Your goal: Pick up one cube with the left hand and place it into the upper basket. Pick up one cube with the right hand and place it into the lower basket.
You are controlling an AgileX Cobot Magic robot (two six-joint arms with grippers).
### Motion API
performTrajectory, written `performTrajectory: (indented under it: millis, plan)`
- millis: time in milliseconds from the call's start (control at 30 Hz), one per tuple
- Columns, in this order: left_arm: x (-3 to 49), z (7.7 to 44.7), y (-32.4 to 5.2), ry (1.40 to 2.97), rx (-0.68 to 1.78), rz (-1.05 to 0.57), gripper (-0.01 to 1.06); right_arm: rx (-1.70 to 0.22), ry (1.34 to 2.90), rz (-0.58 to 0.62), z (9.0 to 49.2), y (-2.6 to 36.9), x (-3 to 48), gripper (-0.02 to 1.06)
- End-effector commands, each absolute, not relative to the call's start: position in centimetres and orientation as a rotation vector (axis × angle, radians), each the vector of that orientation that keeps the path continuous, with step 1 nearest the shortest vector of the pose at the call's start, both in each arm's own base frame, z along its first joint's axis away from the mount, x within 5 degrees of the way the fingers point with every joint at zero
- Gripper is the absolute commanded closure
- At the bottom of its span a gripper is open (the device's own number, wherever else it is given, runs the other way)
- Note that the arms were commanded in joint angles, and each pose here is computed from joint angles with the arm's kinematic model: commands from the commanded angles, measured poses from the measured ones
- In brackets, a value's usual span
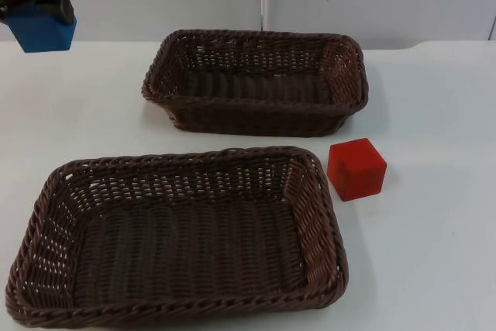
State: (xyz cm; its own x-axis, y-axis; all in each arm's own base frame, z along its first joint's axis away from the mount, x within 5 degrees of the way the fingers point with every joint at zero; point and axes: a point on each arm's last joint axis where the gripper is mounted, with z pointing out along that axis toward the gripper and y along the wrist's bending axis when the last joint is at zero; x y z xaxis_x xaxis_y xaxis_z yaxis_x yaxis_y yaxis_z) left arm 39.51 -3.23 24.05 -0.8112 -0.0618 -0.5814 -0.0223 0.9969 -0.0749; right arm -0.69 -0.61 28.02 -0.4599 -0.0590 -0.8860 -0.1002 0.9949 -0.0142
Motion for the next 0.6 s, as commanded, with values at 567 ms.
performTrajectory:
  millis: [567]
  plan:
    - [39.55, 24.61, -3.34, 2.490, -0.076, -0.109, 1.05, -0.115, 2.042, 0.030, 28.03, -0.66, -0.67, 0.00]
